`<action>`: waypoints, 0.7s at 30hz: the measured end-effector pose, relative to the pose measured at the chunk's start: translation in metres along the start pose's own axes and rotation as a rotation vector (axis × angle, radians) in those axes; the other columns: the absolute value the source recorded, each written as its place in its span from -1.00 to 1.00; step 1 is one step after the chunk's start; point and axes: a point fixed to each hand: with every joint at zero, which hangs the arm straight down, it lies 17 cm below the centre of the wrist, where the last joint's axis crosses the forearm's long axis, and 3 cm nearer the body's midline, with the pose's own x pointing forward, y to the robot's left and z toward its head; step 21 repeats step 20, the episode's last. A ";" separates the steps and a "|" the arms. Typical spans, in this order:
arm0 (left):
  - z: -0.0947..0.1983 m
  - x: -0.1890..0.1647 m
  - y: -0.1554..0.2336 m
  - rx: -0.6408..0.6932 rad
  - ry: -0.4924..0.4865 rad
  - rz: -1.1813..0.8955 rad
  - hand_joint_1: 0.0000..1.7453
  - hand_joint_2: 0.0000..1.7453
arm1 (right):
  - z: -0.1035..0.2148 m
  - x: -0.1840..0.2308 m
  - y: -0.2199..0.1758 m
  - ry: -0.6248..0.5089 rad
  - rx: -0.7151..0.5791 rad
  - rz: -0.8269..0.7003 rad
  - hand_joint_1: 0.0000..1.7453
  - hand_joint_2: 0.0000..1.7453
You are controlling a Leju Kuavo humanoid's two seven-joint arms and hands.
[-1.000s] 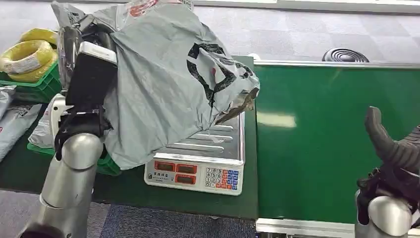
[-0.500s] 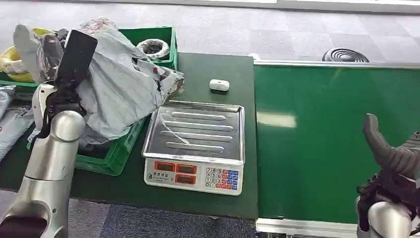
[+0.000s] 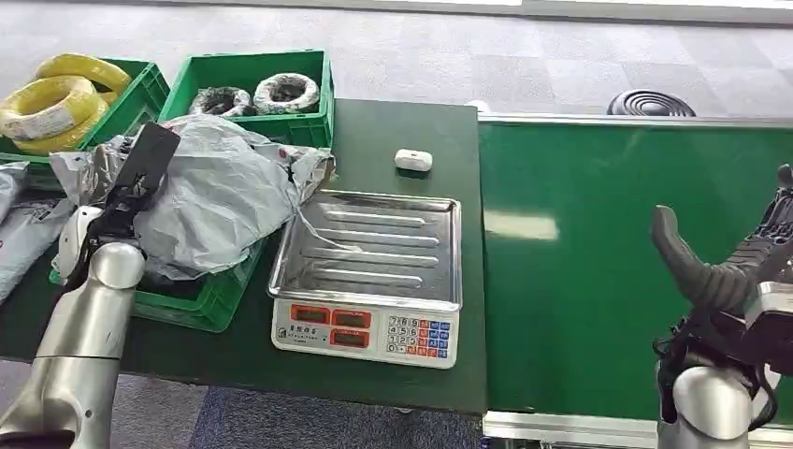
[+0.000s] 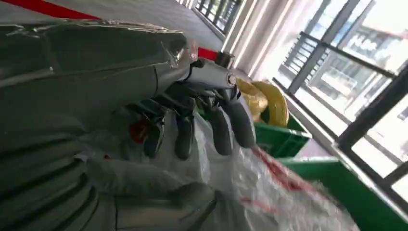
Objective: Moved the parcel from conveyor to table for the left to box.
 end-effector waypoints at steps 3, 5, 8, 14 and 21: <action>0.000 -0.012 0.050 0.202 0.004 0.043 -1.00 1.00 | 0.004 -0.003 0.003 0.012 0.007 0.001 -1.00 1.00; 0.003 -0.022 0.080 0.304 0.003 0.094 -1.00 1.00 | 0.009 -0.005 0.004 0.023 0.012 0.004 -1.00 1.00; 0.010 -0.035 0.116 0.415 -0.006 0.150 -1.00 1.00 | 0.018 -0.009 0.004 0.039 0.020 0.005 -1.00 1.00; 0.042 -0.025 0.178 0.637 -0.180 0.373 -1.00 1.00 | 0.034 -0.015 0.002 0.064 0.024 -0.012 -1.00 1.00; 0.066 -0.013 0.209 0.718 -0.273 0.433 -1.00 1.00 | 0.046 -0.019 0.001 0.085 0.034 -0.014 -1.00 1.00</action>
